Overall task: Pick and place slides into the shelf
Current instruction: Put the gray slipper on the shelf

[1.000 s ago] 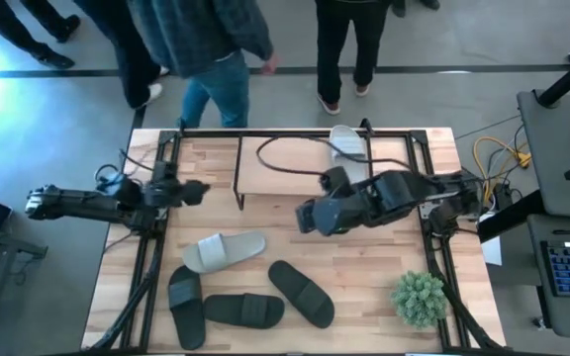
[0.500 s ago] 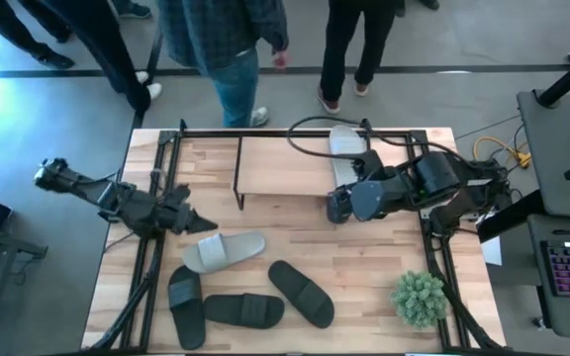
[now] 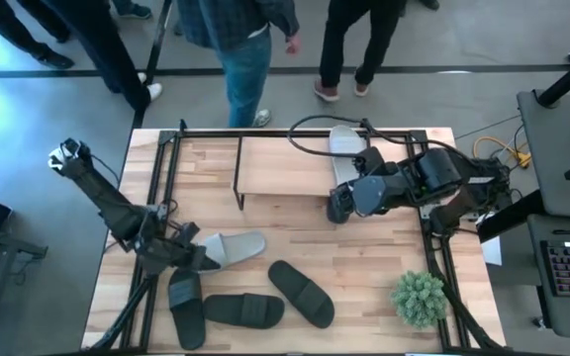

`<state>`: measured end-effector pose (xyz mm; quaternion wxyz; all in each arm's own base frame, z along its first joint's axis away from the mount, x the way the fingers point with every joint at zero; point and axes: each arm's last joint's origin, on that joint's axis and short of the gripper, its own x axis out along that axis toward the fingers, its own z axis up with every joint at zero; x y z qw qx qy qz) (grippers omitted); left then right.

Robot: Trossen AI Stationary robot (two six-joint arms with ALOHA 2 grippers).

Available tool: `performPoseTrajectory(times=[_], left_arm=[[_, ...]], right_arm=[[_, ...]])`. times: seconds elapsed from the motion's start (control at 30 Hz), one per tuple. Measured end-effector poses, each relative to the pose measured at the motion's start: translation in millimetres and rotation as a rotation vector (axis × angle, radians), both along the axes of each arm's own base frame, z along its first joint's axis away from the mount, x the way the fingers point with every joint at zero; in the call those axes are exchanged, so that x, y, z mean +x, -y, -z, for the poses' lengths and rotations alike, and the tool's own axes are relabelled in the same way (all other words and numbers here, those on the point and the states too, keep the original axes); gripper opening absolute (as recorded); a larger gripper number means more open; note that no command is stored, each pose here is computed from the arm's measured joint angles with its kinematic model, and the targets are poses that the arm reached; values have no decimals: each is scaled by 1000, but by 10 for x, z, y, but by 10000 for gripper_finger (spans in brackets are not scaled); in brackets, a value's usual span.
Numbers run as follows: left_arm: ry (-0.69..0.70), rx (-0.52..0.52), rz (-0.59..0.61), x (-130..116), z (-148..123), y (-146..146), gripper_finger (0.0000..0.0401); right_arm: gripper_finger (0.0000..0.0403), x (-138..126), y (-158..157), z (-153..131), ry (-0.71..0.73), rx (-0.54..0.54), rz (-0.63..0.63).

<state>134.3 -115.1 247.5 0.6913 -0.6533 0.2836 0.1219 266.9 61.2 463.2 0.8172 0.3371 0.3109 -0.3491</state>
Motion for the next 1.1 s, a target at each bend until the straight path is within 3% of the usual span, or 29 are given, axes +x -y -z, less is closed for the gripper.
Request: performPoseTrajectory(times=[0.13,0.33,0.5,0.7,0.93,1.1], left_arm=[[-193,99,66,-26,139,60,113],[-384,264,12,-115,34,-133,113],[-616,264,32,-213,-177,-248,113],[-612,210,52,-63,-61,-104,113],[-680,264,41,-15,123,-62,113],[-589,300,1,-37,232,-115,113]], right_arm=[[265,17,73,0,-3,-5,19],[265,34,151,-1,-34,-47,-20],[265,43,196,-2,-52,-74,-42],[265,50,234,-3,-54,-77,-32],[265,50,233,-3,-58,-84,-43],[265,50,232,-3,-59,-87,-46]])
